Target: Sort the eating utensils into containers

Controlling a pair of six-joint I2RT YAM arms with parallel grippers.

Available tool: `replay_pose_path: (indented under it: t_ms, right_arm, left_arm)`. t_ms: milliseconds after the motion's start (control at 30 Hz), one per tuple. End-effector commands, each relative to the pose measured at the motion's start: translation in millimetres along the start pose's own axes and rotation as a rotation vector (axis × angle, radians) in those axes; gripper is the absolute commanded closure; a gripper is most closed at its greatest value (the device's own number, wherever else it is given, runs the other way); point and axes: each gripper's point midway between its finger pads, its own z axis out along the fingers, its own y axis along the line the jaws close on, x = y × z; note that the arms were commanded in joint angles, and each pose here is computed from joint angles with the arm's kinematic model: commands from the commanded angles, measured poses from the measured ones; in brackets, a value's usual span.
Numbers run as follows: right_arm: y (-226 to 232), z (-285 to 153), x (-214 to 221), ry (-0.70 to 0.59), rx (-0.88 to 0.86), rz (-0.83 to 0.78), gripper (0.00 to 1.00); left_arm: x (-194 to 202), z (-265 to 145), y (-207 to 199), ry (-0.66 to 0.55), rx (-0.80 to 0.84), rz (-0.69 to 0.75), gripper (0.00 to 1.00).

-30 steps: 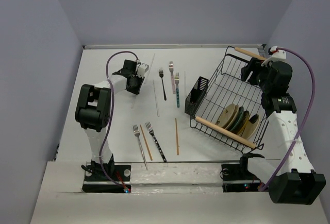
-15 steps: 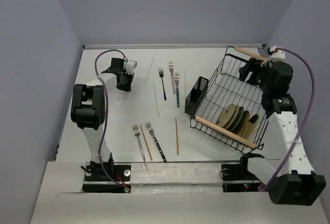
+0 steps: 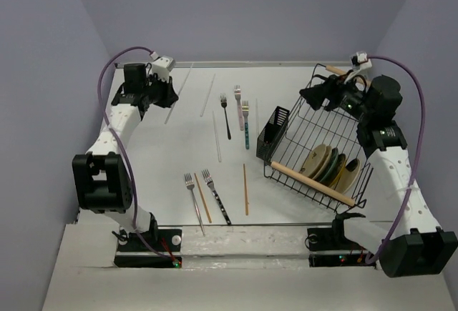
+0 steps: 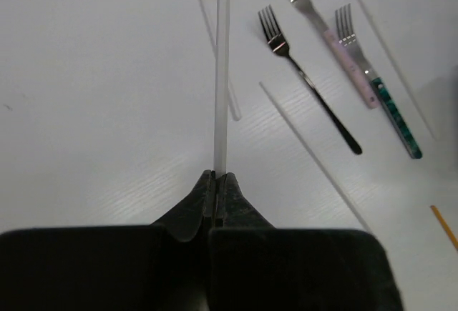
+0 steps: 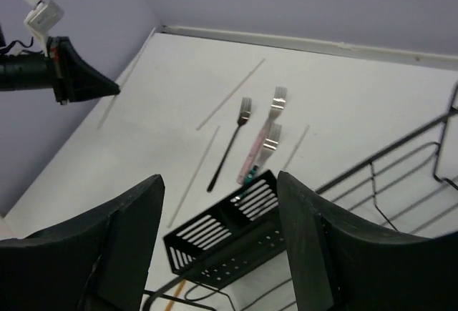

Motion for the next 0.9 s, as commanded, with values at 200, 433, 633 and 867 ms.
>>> replay_pose_path:
  t_ms: [200,433,633,867]
  right_arm:
    - [169.7,65.3,-53.9,-0.151,-0.434,-0.013,0.23]
    - [248.4,122.1,-40.3,-0.133,-0.605,0.065,0.21]
    - [251.6,148.8,-37.7,-0.176,-0.624,0.143,0.22]
    - [264.8,168.8,-18.4,-0.153,-0.666,0.184,0.23]
  left_arm:
    - [-103.8,-98.6,-90.1,-0.299,0.222,0.112,1.0]
    - [-116.7,-139.6,-134.8,-0.386,0.267,0.179,1.0]
    - [-113.9,-156.3,-147.9,-0.415,0.285,0.194,1.0]
    - [-101.6,-153.7,-154.0,-0.396,0.305,0.19,1.0]
